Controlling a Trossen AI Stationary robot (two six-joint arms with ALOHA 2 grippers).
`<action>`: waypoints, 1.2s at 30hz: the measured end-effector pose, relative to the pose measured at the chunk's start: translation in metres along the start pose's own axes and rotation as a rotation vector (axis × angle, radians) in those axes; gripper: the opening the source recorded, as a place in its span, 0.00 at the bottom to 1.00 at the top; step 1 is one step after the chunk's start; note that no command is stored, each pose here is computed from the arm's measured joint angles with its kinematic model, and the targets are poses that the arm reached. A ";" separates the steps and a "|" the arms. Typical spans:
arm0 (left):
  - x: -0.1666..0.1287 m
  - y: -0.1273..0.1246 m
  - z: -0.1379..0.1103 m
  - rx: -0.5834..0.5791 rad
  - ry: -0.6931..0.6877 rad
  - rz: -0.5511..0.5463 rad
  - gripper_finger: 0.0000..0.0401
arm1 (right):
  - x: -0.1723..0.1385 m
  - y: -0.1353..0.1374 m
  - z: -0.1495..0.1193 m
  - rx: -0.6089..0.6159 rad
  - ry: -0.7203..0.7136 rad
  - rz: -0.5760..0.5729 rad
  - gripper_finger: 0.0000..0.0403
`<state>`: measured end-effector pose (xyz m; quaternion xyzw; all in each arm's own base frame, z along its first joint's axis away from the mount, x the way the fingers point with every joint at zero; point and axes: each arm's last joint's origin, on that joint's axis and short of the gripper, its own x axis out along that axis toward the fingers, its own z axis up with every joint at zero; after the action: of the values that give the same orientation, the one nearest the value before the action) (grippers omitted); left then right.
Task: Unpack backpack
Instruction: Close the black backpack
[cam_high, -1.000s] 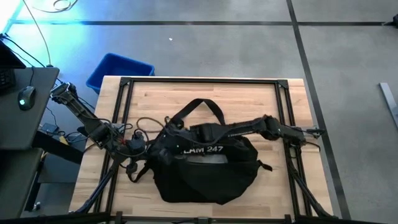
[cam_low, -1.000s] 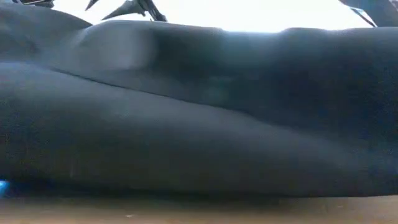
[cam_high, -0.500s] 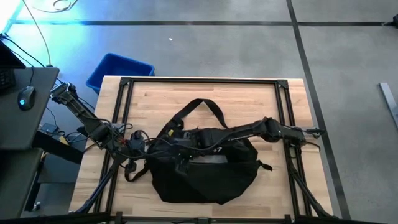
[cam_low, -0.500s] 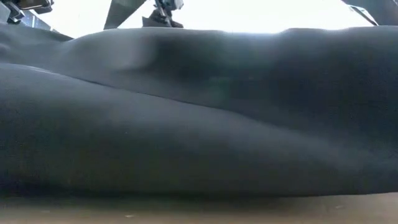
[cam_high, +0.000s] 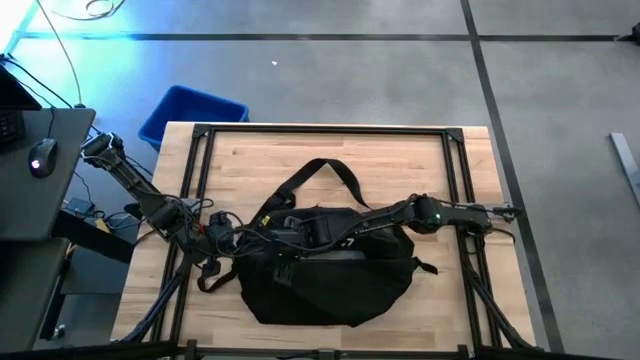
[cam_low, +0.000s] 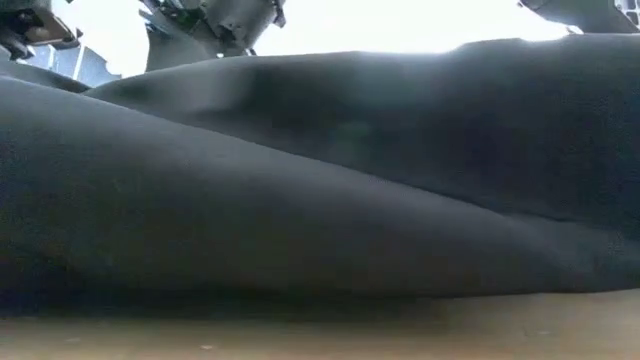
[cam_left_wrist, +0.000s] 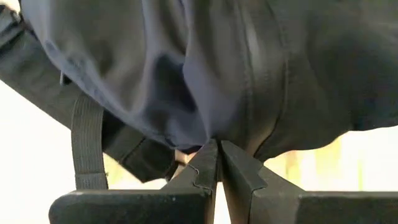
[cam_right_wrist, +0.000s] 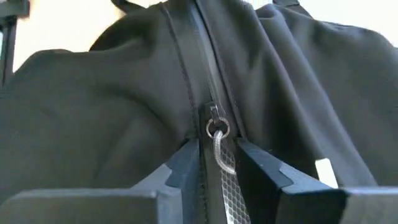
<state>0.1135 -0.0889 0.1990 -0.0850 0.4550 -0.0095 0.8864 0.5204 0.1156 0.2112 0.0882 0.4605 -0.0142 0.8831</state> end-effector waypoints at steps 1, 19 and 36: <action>0.001 0.000 -0.001 -0.001 -0.001 -0.001 0.00 | 0.005 0.000 -0.002 -0.011 0.009 -0.005 0.20; 0.013 0.004 -0.009 -0.080 -0.019 0.022 0.00 | 0.038 0.001 -0.024 -0.033 0.101 -0.066 0.02; 0.044 0.033 -0.059 -0.209 0.163 0.130 0.00 | -0.038 0.042 -0.020 0.020 0.049 -0.134 0.00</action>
<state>0.0899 -0.0692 0.1248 -0.1462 0.5287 0.0888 0.8314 0.4873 0.1585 0.2369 0.0664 0.4868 -0.0758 0.8677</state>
